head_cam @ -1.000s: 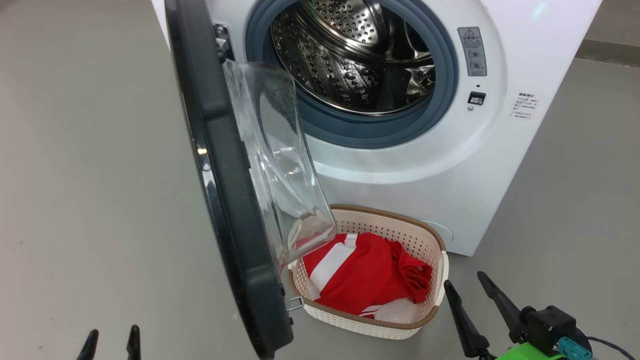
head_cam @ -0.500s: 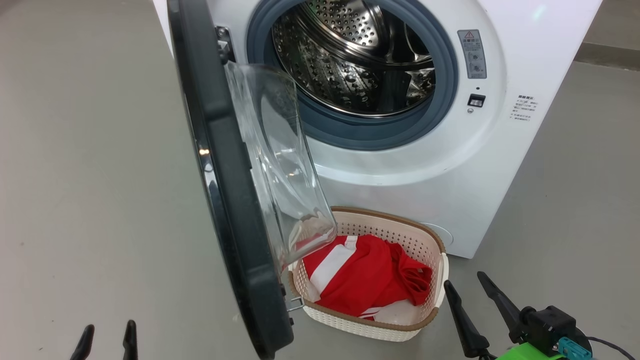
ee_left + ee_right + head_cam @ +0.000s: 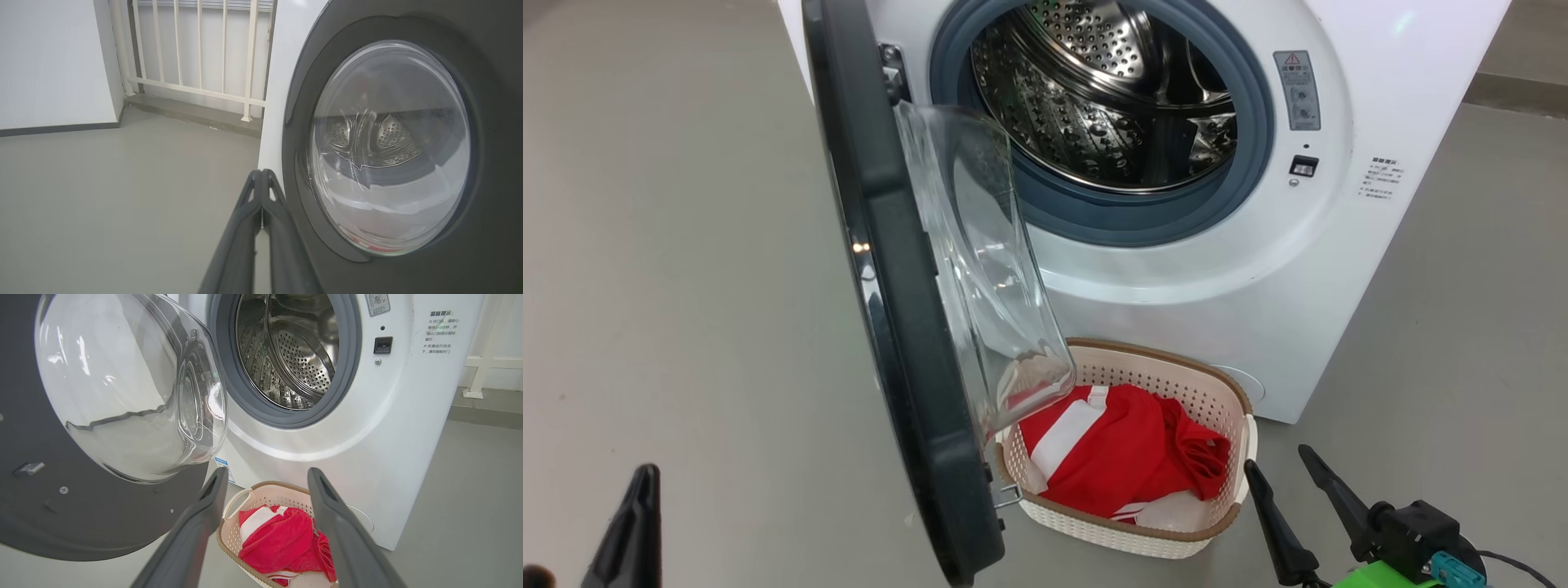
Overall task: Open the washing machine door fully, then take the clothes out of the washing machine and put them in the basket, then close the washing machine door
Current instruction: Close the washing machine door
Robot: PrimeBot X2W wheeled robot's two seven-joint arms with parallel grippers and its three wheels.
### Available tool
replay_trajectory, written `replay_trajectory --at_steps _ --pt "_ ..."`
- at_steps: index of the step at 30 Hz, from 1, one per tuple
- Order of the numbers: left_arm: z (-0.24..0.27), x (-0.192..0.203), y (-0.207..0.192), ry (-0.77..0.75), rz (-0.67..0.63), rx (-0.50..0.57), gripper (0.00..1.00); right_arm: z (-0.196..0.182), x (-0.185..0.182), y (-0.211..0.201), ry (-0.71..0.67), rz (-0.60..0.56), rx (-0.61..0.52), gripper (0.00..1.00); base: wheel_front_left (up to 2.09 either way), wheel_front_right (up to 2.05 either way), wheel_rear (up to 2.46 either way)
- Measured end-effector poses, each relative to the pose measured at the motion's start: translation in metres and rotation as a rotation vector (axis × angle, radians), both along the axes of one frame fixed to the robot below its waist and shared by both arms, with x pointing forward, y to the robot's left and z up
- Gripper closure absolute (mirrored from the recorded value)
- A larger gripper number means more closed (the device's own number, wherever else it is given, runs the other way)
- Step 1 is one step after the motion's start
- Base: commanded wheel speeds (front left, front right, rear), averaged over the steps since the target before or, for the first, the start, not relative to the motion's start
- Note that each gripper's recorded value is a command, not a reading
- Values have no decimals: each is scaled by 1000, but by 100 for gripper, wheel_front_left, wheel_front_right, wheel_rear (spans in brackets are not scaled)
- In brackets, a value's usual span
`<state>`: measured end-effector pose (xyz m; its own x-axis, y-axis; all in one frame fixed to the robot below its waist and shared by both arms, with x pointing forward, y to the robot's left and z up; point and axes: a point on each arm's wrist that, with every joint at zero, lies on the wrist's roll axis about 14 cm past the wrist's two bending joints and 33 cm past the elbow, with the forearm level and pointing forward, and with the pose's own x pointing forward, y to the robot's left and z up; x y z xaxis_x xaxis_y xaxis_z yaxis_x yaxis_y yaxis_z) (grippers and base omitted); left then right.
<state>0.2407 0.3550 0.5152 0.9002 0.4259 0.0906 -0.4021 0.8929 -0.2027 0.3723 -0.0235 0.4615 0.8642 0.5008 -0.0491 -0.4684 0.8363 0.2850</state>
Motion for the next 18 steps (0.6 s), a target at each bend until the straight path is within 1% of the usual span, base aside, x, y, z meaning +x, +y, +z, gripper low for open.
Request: replay_trajectory --at_steps 3,7,9,14,18 --pt "8 5 5 -21 -20 -7 100 -1 0 0 4 1 1 0 0 0 0" --pt "14 15 10 -47 -59 -67 100 -4 0 1 12 1 1 0 0 0 0" --pt "12 22 9 -47 -94 -116 100 -6 0 0 18 0 1 0 0 0 0" --pt "16 41 -8 -61 -215 -294 100 -9 0 -3 29 -10 2 0 0 0 0" --pt "27 52 -20 -70 -299 -393 100 -12 0 -6 38 -21 4 0 0 0 0"
